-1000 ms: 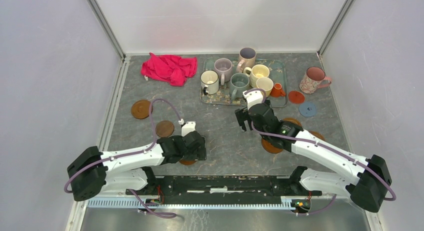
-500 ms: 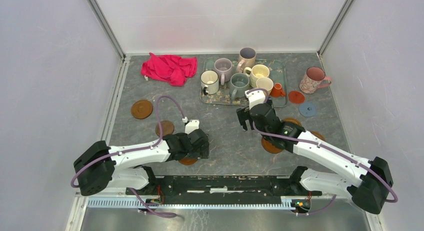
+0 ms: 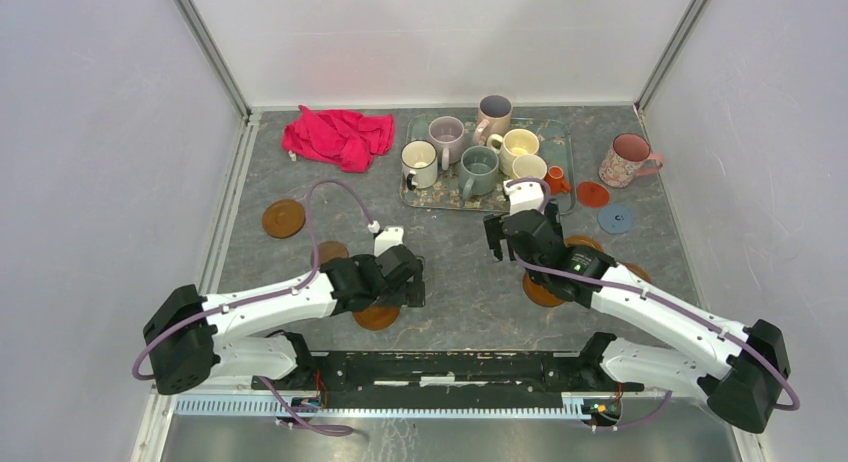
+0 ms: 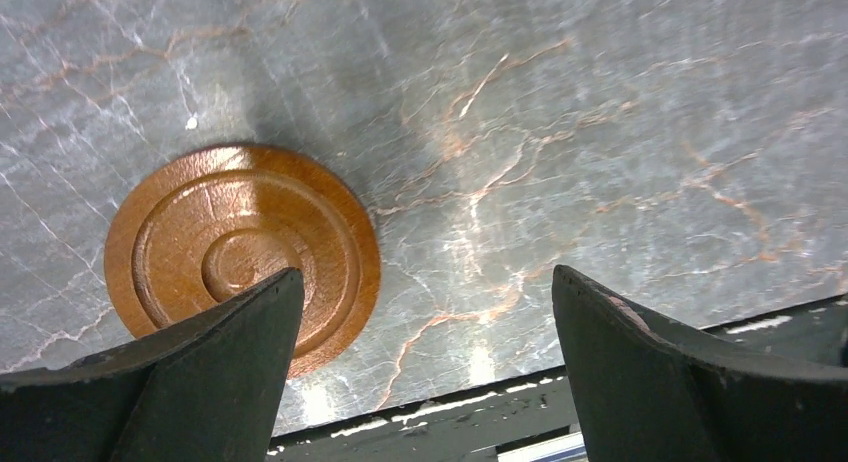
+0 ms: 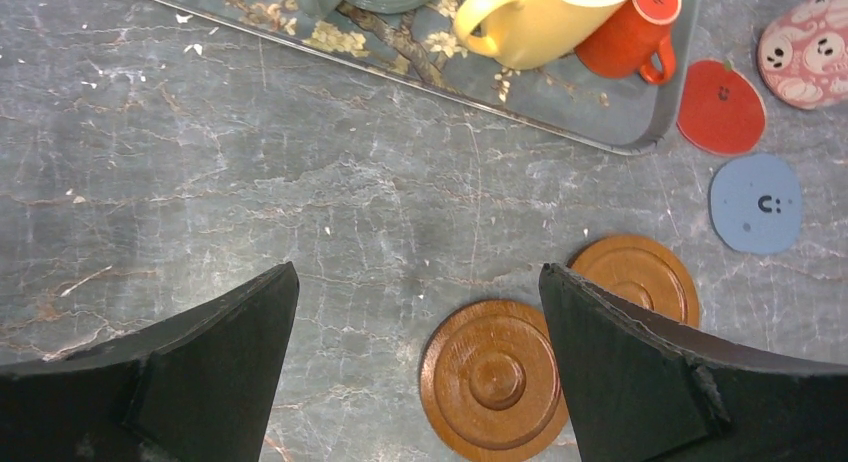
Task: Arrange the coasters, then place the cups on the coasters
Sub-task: Move the coaster to the center of the board.
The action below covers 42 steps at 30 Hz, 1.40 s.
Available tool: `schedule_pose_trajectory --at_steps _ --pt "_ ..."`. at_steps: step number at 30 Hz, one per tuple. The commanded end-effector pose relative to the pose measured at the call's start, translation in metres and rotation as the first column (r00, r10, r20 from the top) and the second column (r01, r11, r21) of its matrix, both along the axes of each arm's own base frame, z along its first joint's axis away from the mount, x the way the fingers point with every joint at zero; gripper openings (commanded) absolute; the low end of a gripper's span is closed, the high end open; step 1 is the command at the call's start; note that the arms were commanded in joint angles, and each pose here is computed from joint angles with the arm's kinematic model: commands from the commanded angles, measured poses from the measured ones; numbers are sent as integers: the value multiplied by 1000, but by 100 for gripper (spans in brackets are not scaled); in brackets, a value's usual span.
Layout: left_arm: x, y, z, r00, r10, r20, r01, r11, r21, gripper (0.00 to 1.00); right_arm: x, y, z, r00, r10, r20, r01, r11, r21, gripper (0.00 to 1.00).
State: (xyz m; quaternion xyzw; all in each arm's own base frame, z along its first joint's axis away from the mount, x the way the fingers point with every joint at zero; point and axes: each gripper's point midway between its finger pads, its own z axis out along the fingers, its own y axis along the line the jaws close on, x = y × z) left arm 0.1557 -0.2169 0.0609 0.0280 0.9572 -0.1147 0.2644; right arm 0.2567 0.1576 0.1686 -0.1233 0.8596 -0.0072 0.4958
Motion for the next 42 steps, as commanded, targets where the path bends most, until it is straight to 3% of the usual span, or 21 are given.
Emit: schedule_pose_trajectory --at_steps 1,10,19,29,42 --pt "19 -8 40 993 -14 119 18 999 -35 100 -6 -21 -9 994 -105 -25 106 994 27 98" --pt "48 -14 79 974 -39 223 51 997 -50 100 -22 -43 -51 980 -154 -124 173 971 164 98" --pt "89 -4 116 946 -36 321 92 983 -160 100 -30 -41 -94 968 -107 -227 170 945 278 98" --pt "112 17 114 943 -20 334 79 983 -166 100 -41 -36 -121 947 -77 -312 165 950 266 98" --pt "116 22 107 942 -22 335 89 979 -186 100 -71 -26 -153 904 2 -428 148 937 318 98"
